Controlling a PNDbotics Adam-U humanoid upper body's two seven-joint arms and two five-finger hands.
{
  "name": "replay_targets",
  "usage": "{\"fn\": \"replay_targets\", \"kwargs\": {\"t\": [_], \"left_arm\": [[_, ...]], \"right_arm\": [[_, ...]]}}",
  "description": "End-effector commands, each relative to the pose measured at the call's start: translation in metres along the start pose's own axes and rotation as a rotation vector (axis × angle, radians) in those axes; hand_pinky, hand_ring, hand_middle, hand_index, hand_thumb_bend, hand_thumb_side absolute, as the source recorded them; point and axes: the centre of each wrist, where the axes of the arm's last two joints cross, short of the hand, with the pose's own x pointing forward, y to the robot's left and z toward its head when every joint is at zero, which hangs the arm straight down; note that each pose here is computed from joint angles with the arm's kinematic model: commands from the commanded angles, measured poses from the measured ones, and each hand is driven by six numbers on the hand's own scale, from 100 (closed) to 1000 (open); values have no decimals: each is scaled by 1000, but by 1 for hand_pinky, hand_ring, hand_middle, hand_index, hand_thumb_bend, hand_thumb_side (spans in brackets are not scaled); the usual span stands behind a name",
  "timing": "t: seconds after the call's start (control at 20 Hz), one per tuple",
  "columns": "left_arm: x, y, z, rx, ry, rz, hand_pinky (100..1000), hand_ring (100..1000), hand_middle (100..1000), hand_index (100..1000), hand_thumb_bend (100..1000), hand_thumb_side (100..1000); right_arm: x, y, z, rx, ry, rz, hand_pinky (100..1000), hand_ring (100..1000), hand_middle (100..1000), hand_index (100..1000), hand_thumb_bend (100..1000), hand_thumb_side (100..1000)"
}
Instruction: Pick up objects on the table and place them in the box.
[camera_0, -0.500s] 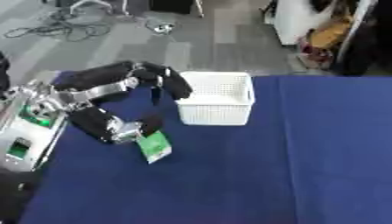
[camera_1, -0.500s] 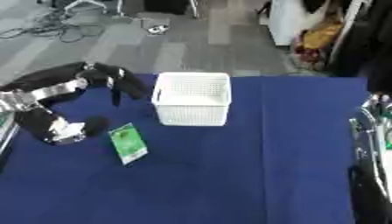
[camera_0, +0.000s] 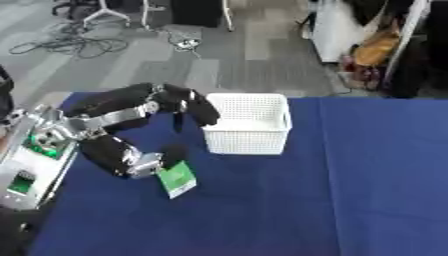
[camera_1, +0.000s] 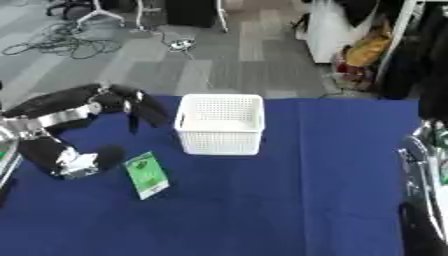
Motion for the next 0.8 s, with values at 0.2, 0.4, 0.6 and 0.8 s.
{"fn": "replay_targets", "kwargs": {"t": [0.2,0.4,0.6,0.8], "left_arm": [[4,17,6,-51,-19,-136,484,715,772,843,100,852],[0,25,15,-16,-5,-246,532,726,791,887,100,850],[-9,35,17,-125,27,-405,641,756,823,913,100,856],[-24,42,19,-237,42,-509,709,767,831,906,100,846]], "right_arm": [[4,-2,-8,7,-32,7,154,189,177,374,322,961],[4,2,-9,15,-30,-16,154,188,177,374,318,959],[4,8,-12,18,-41,-45,161,195,181,373,323,955],[3,12,-15,15,-55,-64,168,202,187,373,327,948]]}}
